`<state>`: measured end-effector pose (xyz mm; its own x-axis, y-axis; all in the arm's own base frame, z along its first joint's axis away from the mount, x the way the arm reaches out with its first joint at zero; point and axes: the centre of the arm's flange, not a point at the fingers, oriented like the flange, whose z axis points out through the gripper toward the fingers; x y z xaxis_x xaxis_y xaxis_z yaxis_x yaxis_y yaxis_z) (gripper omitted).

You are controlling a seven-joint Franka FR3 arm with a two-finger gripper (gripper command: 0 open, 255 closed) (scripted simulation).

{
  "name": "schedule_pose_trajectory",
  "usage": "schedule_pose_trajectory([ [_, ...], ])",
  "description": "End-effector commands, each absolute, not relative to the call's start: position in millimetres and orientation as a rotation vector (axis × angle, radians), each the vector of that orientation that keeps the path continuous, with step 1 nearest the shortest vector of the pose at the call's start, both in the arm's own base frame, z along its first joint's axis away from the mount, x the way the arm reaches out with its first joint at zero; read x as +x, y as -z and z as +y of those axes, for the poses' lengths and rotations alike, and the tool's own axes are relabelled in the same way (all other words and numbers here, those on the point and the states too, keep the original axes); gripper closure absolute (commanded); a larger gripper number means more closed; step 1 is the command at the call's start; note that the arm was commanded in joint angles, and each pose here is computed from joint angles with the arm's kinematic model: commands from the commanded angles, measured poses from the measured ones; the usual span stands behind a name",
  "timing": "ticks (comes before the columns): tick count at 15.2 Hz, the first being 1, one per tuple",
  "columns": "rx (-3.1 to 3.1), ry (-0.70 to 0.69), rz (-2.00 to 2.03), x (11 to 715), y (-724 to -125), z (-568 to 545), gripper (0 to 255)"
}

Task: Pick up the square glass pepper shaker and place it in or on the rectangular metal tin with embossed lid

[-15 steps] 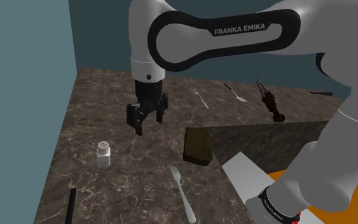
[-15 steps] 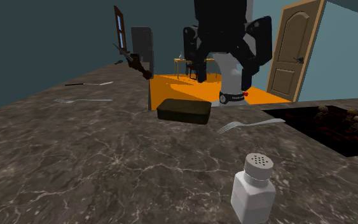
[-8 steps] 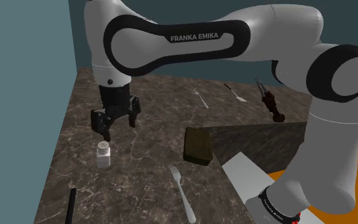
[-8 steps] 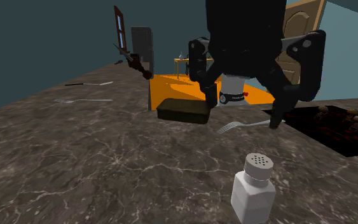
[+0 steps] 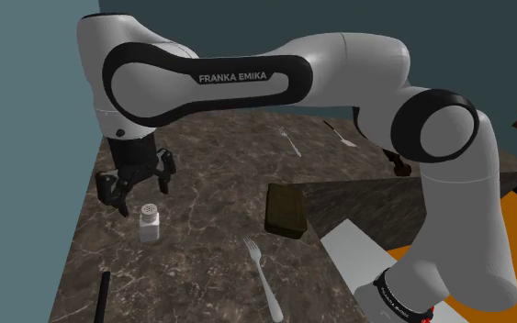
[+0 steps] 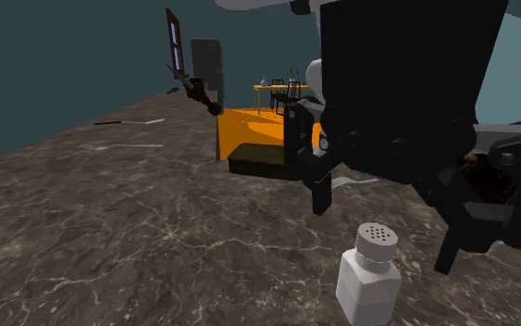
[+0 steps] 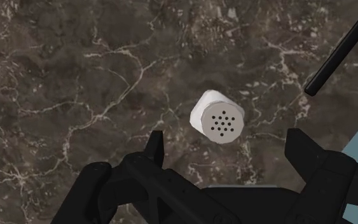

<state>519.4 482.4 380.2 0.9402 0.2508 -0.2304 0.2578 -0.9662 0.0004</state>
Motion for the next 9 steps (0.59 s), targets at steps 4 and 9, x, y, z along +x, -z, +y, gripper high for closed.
schedule_pose_trajectory([
  [4, 3.065, 0.357, 0.402, 513.6, -356.8, 481.6, 0],
  [9, 3.065, 0.357, 0.402, 513.6, -356.8, 481.6, 0],
])
